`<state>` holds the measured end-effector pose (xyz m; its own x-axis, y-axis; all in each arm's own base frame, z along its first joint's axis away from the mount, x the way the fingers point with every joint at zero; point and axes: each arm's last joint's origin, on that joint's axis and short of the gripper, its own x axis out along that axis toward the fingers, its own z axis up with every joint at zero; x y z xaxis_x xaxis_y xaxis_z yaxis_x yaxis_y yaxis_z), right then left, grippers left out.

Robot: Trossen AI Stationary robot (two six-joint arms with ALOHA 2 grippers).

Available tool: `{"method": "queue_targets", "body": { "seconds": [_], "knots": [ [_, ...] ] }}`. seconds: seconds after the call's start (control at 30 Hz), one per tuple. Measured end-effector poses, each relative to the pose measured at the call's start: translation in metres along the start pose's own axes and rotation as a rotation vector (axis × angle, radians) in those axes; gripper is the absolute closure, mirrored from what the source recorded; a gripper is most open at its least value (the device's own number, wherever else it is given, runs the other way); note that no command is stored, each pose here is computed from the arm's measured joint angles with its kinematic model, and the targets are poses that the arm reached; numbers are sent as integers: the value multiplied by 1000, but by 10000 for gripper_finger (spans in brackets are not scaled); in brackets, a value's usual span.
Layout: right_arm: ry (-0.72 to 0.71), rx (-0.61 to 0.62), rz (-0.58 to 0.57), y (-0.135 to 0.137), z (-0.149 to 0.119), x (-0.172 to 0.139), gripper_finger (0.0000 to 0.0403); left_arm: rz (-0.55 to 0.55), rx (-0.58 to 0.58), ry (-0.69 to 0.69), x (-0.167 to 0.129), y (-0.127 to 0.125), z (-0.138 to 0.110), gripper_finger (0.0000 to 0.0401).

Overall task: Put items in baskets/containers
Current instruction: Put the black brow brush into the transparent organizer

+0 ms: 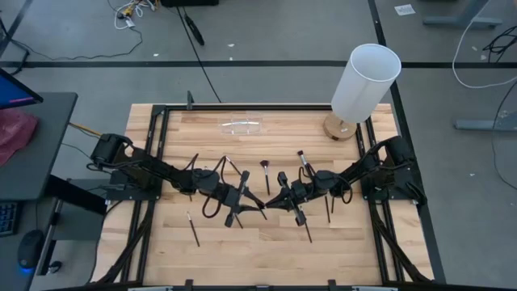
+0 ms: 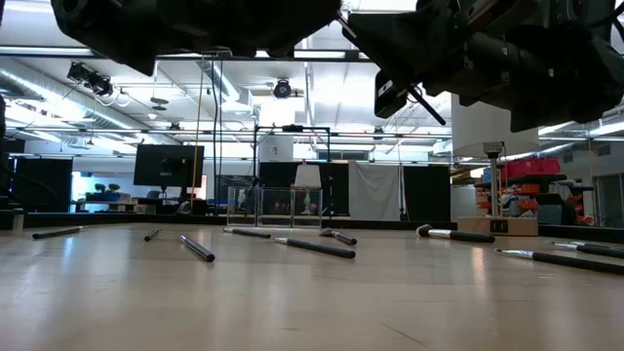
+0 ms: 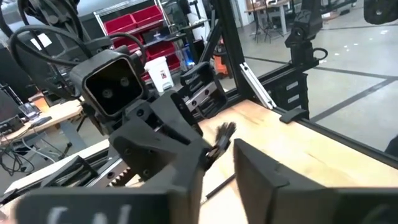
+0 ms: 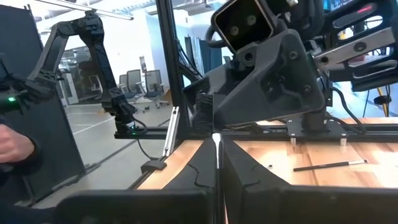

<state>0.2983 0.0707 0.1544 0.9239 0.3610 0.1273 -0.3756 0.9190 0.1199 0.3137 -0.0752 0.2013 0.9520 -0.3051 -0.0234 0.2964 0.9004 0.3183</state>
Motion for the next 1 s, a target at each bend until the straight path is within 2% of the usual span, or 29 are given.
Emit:
{"method": "queue_targets", "body": {
  "seconds": [0.13,0.2,0.47,0.63,0.8,1.0],
  "knots": [
    [1,1,2,0,0,0,398,-14,0,-5,0,0,0,376],
    [6,2,1,0,-1,0,398,-31,-2,-11,0,-1,0,389],
    [53,25,-14,-2,-5,0,380,-45,-64,1,0,-1,-1,391],
    [190,107,-79,-15,-17,-4,348,-27,-158,65,-5,-1,1,391],
    [340,148,-168,-29,-31,-11,304,114,-249,207,-21,7,12,391],
    [379,113,-252,-34,-35,-14,273,437,-329,304,-60,40,33,390]
  ]
}}
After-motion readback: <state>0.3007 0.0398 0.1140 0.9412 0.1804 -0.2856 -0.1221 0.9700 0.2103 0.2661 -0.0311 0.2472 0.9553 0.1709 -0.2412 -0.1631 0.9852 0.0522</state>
